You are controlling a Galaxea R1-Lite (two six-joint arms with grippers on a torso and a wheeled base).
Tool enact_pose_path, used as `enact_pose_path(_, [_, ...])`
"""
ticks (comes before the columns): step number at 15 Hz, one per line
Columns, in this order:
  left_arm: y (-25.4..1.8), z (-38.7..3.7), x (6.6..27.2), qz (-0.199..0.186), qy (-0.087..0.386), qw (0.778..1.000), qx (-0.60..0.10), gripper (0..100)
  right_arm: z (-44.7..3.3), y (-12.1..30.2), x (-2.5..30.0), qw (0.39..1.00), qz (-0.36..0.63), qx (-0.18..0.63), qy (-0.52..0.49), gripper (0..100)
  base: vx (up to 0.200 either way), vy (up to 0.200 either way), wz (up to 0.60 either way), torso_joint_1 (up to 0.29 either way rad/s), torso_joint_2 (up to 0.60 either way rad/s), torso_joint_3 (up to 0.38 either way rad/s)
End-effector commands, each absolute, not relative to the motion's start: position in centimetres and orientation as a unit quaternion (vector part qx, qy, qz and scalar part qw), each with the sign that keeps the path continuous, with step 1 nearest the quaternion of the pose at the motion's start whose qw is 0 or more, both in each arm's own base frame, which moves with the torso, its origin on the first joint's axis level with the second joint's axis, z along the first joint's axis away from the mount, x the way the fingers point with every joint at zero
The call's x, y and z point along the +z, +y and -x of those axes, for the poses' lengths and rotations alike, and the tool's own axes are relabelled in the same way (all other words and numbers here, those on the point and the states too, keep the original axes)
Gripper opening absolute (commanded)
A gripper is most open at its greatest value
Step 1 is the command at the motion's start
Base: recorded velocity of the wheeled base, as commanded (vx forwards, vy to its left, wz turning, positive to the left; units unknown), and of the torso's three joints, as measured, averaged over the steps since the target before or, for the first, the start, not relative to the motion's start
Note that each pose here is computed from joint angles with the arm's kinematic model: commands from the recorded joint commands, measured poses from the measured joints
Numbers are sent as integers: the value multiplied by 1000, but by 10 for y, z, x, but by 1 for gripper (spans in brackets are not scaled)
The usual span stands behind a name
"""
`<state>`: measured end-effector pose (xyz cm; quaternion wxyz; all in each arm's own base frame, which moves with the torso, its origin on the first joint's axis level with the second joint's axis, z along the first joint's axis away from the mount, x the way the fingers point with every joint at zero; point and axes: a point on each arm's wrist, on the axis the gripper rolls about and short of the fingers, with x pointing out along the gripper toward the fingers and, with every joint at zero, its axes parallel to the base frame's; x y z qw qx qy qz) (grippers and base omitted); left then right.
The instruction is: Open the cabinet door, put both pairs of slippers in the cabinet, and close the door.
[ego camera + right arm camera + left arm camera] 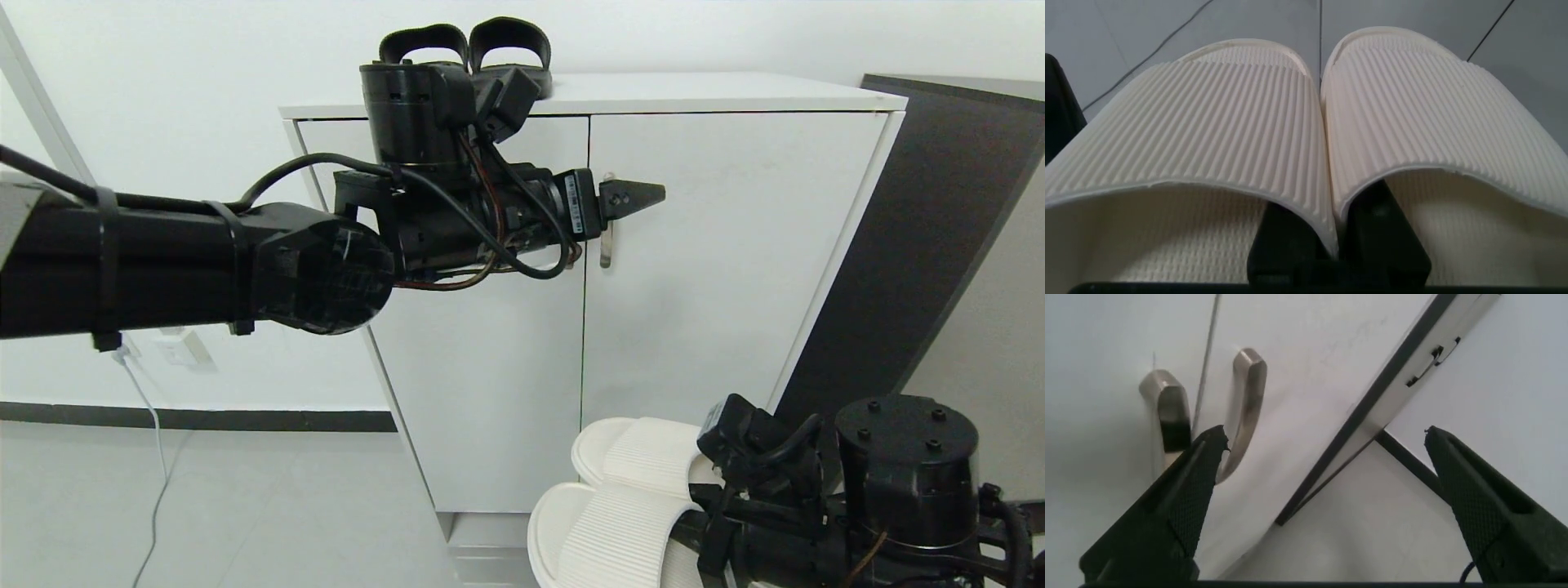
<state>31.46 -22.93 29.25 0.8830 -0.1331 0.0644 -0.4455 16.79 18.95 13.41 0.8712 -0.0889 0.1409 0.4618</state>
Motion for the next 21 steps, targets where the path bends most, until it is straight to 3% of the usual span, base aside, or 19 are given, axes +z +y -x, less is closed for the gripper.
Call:
enact_pose_path(1, [-235,-322,288,133,67,886,-440,100,-168,190,134,871,89,462,141,0,0,0,0,0,0,0])
enact_pose_path(8, [-253,-339,276,132,76,883,-444,100,-168,189,133,871,90,462,142,0,0,0,0,0,0,0])
enact_pose_path(9, [-253,-339,276,132,75,883,-444,0,-168,189,133,871,90,462,142,0,0,0,0,0,0,0])
enact_pose_path(13, [-251,-335,280,132,72,883,-444,0,-167,189,132,870,91,463,144,0,0,0,0,0,0,0])
enact_pose_path(21, [-227,-280,289,127,83,876,-459,0,-158,188,130,858,92,484,148,0,0,0,0,0,0,0])
